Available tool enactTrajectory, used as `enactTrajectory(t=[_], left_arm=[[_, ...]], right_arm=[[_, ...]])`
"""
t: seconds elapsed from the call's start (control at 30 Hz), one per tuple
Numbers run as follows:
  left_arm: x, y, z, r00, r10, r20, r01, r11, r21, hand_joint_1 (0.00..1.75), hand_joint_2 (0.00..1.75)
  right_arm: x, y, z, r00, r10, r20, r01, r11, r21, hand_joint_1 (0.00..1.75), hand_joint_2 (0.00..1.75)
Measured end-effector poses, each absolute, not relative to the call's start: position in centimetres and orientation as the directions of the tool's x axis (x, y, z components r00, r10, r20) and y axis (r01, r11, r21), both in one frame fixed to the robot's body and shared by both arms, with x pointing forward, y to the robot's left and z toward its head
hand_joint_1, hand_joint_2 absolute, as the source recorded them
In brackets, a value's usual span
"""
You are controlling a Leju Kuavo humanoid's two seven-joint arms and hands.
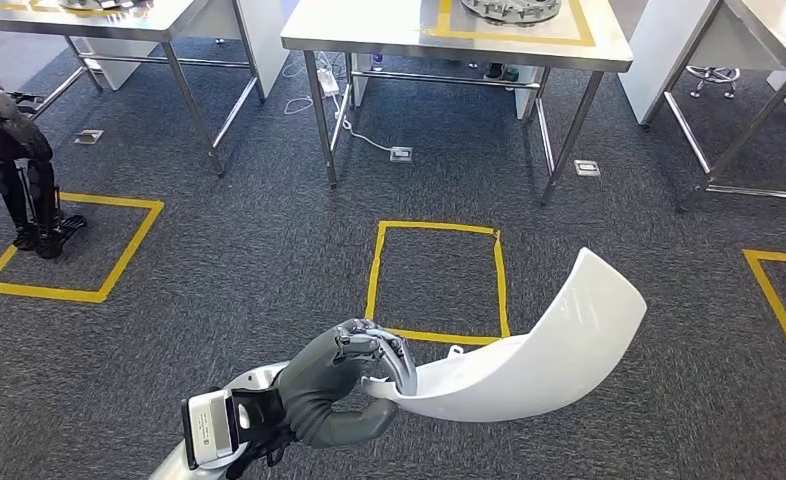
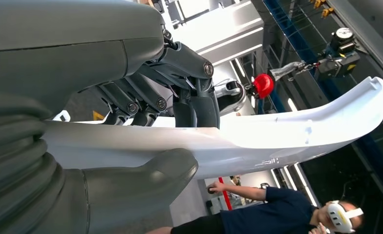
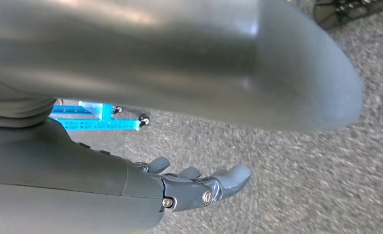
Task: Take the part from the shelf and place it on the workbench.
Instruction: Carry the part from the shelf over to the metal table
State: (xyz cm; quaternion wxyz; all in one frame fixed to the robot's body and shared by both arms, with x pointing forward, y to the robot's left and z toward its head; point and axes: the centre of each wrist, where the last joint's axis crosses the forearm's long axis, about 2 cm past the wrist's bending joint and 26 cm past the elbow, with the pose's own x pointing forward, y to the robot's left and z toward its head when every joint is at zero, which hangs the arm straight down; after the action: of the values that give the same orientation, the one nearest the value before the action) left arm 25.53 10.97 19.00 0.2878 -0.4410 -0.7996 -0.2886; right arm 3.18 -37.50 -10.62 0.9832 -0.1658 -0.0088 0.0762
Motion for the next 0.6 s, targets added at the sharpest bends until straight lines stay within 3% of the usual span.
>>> enactTrajectory(t=[0.6], left_arm=[[25.72, 10.63, 19.79, -0.445, 0.527, 0.724, 0.872, 0.438, 0.217, 1.75, 1.75]], right_arm=[[3.43, -37.07, -10.66, 0.980, 0.197, -0.018, -0.192, 0.930, -0.312, 0.00, 0.00]])
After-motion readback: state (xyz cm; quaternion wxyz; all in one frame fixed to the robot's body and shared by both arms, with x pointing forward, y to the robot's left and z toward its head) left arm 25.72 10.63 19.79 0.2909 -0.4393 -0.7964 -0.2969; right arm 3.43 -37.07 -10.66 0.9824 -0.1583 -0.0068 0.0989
